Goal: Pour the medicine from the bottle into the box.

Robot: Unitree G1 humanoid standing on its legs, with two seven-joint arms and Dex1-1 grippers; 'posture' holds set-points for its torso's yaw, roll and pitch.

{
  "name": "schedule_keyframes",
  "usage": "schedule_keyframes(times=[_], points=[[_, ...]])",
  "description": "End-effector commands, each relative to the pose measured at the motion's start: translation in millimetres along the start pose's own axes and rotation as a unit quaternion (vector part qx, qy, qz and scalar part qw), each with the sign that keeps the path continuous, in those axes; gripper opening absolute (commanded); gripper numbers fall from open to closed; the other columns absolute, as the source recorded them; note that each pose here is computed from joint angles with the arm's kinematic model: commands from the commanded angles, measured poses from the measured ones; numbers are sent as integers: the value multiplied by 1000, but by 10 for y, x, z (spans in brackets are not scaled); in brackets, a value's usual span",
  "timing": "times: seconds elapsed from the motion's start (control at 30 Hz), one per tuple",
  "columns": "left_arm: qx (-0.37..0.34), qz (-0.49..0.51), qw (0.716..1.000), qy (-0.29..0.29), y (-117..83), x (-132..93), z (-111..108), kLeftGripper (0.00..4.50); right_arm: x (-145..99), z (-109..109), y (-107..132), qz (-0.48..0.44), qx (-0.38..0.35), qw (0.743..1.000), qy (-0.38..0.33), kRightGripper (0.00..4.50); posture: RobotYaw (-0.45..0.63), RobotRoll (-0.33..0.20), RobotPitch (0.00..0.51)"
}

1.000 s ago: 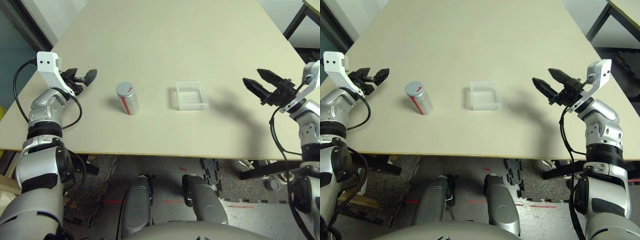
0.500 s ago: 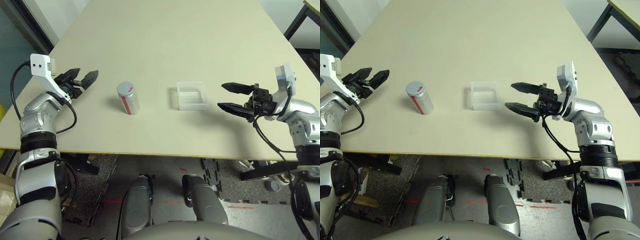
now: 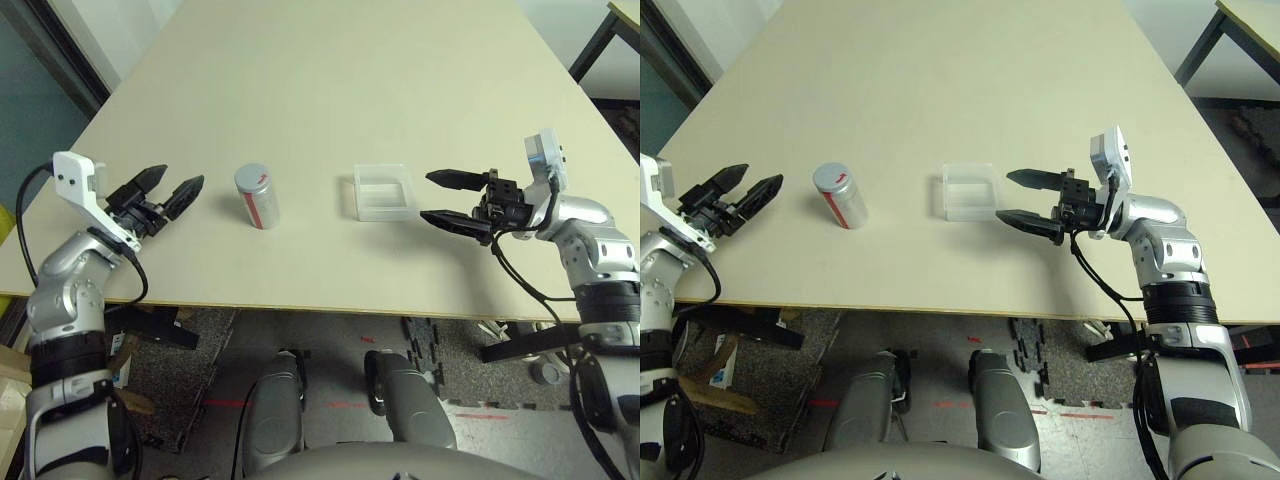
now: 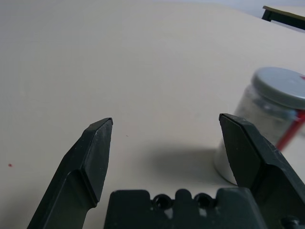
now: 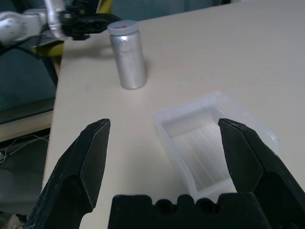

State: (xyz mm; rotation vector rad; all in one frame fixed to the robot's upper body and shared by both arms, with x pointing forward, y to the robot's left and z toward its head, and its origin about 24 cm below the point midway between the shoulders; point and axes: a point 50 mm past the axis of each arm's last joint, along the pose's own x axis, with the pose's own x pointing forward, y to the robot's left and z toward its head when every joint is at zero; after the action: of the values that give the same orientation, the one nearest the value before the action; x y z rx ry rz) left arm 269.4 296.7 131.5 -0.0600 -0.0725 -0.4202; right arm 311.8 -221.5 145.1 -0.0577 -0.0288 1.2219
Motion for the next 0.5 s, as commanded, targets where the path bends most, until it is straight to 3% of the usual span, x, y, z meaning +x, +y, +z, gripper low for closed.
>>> schedule_keyframes(times=[0.03,0.5], points=[[-8,18,1000,-23,-65,-38,-3,4482,6,-11,-19,-2,-4,1000,4,4500,-15,0,183],[15,-33,999,-7,-283,-13,-120,4482,-19,-54,11,-11,1,1000,8,4500,-24,0,192]])
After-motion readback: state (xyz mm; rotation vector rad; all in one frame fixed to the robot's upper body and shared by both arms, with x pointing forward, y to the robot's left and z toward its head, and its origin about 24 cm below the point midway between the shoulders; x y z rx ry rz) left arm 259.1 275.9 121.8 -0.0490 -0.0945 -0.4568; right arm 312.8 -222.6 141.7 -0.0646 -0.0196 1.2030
